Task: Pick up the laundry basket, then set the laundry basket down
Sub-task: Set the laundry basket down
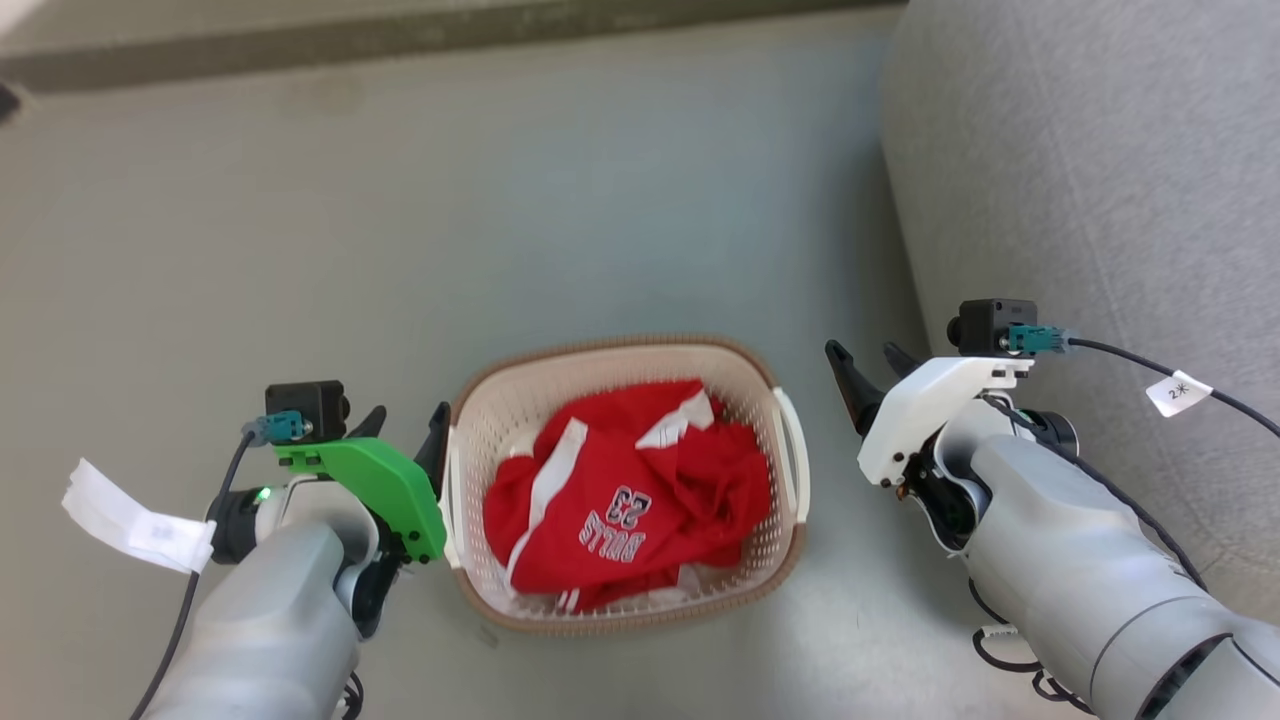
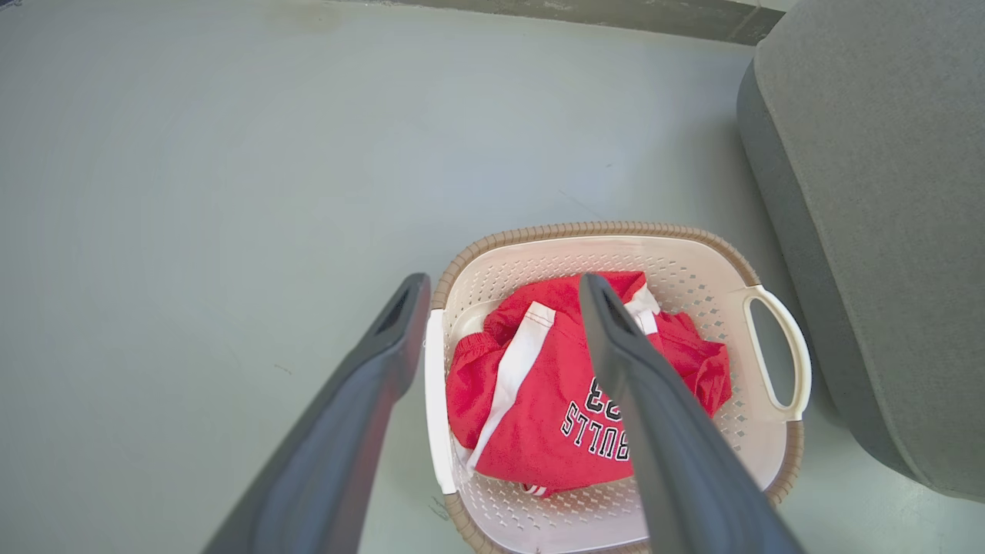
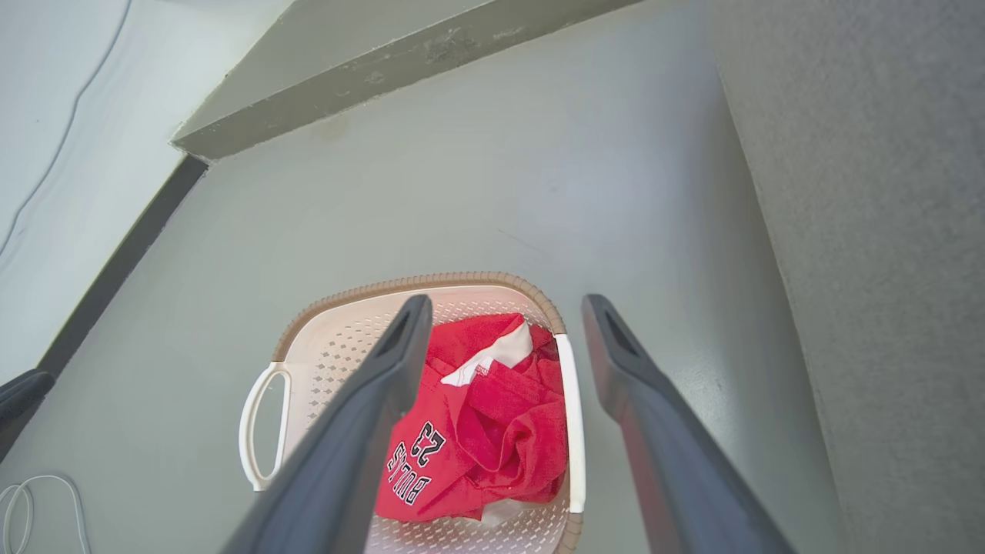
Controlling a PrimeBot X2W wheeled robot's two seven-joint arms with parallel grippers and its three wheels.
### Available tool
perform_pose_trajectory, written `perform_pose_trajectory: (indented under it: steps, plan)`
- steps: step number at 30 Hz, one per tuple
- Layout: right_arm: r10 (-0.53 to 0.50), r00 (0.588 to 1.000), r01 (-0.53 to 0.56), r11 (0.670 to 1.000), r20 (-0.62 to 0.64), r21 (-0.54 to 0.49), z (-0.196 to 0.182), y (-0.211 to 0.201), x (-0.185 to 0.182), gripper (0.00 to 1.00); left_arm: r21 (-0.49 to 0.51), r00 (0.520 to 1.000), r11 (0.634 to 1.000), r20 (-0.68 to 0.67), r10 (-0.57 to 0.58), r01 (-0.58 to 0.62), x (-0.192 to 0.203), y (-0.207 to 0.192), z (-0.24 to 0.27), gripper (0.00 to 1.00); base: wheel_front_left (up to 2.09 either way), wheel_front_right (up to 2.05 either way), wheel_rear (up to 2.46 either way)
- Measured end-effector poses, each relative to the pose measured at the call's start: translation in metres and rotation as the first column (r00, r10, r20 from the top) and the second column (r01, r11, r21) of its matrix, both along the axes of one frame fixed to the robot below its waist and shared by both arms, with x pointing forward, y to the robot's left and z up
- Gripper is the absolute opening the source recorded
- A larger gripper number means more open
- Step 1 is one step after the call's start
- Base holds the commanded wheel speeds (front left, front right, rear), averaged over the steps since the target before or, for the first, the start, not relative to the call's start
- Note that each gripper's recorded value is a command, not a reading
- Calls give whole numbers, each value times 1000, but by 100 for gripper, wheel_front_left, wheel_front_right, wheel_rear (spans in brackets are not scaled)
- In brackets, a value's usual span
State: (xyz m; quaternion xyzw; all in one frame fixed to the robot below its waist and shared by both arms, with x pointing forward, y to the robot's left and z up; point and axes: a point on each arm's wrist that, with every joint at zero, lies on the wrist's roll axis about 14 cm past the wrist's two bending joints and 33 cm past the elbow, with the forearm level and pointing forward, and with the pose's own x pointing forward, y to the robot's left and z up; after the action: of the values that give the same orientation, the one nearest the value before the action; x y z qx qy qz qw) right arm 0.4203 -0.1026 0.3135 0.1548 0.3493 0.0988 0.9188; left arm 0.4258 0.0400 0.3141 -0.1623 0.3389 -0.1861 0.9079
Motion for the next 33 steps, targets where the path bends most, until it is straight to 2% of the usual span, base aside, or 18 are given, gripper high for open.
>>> perform_pose_trajectory:
  steps: [6,10,16,21,25,33]
  plan:
    - [-4,995,4,1000,103,3,34,-3,10,100,-37,997,999,80,8,-5,4,-5,33,100,0,0,0]
    - [-7,987,6,1000,163,10,56,-5,15,100,-62,985,997,164,46,-36,20,7,63,100,0,0,0]
    - [-28,954,13,999,298,51,103,-9,34,100,-120,952,991,291,95,-62,39,15,112,100,0,0,0]
    - [-35,911,15,999,410,53,141,-20,49,100,-177,906,981,399,139,-72,51,21,156,100,0,0,0]
    - [-46,864,14,998,502,67,176,-17,59,100,-185,877,978,448,173,-98,48,34,173,100,0,0,0]
    - [-82,772,35,996,630,86,221,-23,54,100,-240,815,957,514,268,-164,38,55,201,100,0,0,0]
